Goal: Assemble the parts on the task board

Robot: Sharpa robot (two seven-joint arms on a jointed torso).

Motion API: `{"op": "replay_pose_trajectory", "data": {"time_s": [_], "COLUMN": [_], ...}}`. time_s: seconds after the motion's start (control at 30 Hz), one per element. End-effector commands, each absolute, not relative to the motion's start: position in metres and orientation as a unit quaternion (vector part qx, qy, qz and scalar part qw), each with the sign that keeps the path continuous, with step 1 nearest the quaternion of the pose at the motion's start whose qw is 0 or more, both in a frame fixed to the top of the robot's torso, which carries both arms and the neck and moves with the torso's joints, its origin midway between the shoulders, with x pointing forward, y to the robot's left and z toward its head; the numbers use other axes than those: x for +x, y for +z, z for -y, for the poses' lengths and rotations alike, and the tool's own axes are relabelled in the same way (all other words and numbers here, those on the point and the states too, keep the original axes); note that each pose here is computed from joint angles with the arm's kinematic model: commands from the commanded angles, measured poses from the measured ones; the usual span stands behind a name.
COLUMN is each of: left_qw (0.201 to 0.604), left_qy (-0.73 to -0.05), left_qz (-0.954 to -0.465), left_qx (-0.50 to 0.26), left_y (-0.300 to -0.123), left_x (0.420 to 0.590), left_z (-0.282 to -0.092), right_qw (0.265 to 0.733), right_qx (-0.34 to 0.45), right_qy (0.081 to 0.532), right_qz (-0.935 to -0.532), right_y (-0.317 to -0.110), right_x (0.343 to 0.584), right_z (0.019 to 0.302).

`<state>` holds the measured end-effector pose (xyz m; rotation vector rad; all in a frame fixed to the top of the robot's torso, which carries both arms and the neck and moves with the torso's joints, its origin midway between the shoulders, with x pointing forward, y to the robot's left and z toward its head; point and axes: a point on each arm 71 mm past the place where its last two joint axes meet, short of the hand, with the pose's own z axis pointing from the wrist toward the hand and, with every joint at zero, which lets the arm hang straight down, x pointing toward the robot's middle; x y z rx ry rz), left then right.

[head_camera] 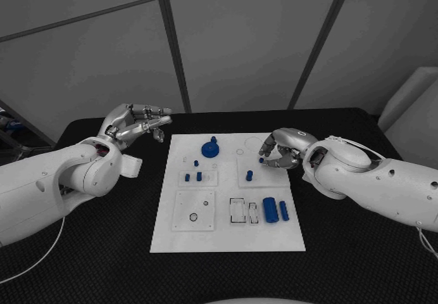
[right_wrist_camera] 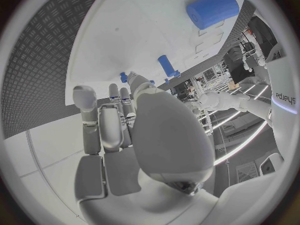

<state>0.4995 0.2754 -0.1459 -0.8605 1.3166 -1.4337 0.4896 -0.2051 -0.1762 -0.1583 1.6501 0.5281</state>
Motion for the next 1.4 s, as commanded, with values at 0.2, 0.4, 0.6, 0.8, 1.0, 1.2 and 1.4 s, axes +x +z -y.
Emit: {"op": "replay_pose_trajectory", "data": {"time_s": [0.2,0.4,0.6,0.8,1.0,1.2,1.4], "left_qw": [0.481,0.48,0.479,0.476,0.476,0.477,0.479], "left_qy": [-0.603,-0.603,-0.603,-0.604,-0.605,-0.602,-0.599], "left_qz": [-0.51,-0.511,-0.511,-0.512,-0.512,-0.513,-0.513], "left_qx": [-0.38,-0.382,-0.382,-0.382,-0.382,-0.383,-0.385], "left_y": [-0.143,-0.144,-0.144,-0.144,-0.144,-0.145,-0.145], "left_x": [0.499,0.5,0.5,0.5,0.501,0.502,0.502], "left_z": [-0.277,-0.277,-0.276,-0.274,-0.274,-0.275,-0.276], "right_qw": [0.642,0.636,0.631,0.629,0.628,0.626,0.624], "right_qx": [-0.082,-0.085,-0.087,-0.096,-0.102,-0.105,-0.108], "right_qy": [0.212,0.209,0.205,0.201,0.203,0.202,0.199], "right_qz": [-0.732,-0.738,-0.743,-0.745,-0.745,-0.746,-0.748], "right_y": [-0.181,-0.186,-0.189,-0.193,-0.194,-0.195,-0.196], "right_x": [0.491,0.492,0.492,0.492,0.492,0.491,0.491], "right_z": [0.199,0.196,0.195,0.194,0.19,0.187,0.186]}}
